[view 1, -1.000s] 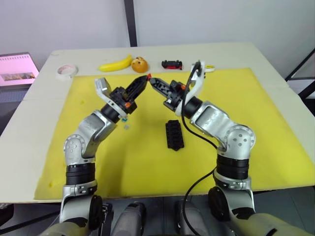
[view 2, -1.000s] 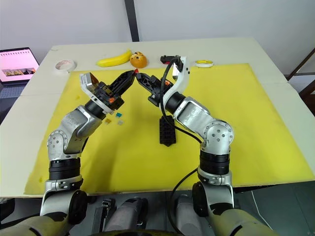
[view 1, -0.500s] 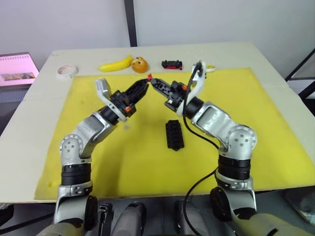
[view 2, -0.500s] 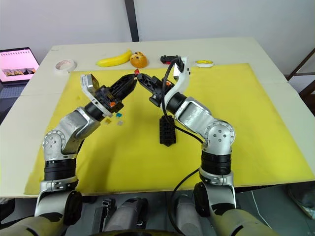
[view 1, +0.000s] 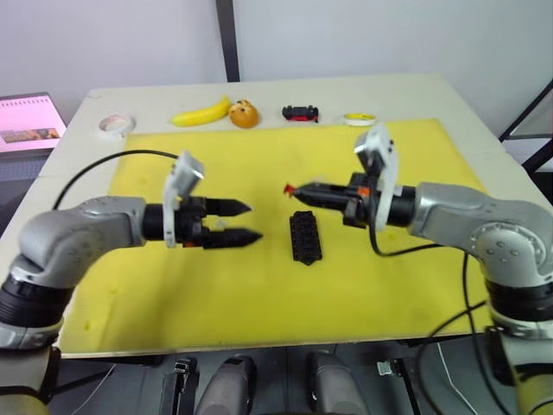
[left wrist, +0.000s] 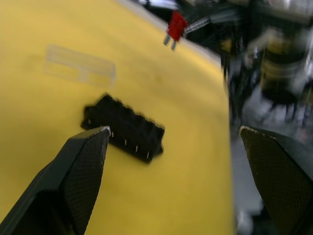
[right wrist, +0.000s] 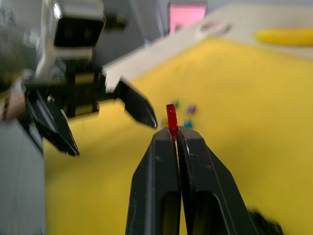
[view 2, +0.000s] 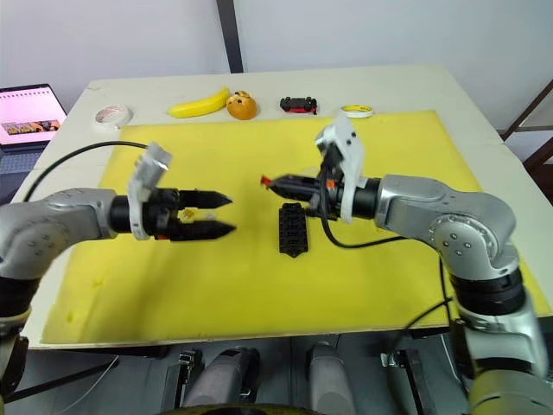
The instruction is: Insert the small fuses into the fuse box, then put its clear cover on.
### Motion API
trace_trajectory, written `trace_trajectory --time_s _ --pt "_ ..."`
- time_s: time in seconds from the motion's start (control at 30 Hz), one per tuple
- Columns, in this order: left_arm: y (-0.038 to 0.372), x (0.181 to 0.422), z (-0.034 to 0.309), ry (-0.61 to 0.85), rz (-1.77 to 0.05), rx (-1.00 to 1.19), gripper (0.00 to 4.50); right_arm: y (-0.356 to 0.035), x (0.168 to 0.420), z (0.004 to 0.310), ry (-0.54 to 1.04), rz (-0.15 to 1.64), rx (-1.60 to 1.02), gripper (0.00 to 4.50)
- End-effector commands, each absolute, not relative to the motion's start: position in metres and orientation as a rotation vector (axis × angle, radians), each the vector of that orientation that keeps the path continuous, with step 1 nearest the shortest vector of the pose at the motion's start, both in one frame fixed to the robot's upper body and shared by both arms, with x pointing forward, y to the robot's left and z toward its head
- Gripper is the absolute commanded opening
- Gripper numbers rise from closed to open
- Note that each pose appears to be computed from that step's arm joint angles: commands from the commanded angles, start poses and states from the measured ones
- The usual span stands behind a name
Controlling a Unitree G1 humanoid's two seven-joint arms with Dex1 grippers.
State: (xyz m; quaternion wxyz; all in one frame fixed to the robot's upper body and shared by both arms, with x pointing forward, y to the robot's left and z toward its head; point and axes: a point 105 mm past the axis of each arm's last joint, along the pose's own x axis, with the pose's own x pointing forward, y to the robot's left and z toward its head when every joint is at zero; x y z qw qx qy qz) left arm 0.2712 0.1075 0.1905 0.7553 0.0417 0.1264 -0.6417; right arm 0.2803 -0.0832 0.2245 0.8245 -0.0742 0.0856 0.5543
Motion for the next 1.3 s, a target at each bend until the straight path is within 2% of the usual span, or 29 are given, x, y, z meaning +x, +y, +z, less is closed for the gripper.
trace_trajectory --time_s 0.03,0.33,0.57,1.3 --pt "0.1 0.267 0.181 0.169 -1.483 0.334 4.46 -0.084 0.271 0.216 0.128 1.289 -0.378 0.0" --pt "0.082 0.276 0.161 0.064 -1.479 0.482 4.46 -0.093 0.275 0.183 0.114 1.37 -0.631 0.0" --pt "0.077 0.283 0.156 0.04 -1.478 0.515 4.46 -0.1 0.281 0.178 0.123 1.373 -0.662 0.0" --pt "0.064 0.285 0.158 -0.003 -1.497 0.512 4.46 -0.112 0.289 0.166 0.145 1.346 -0.69 0.0"
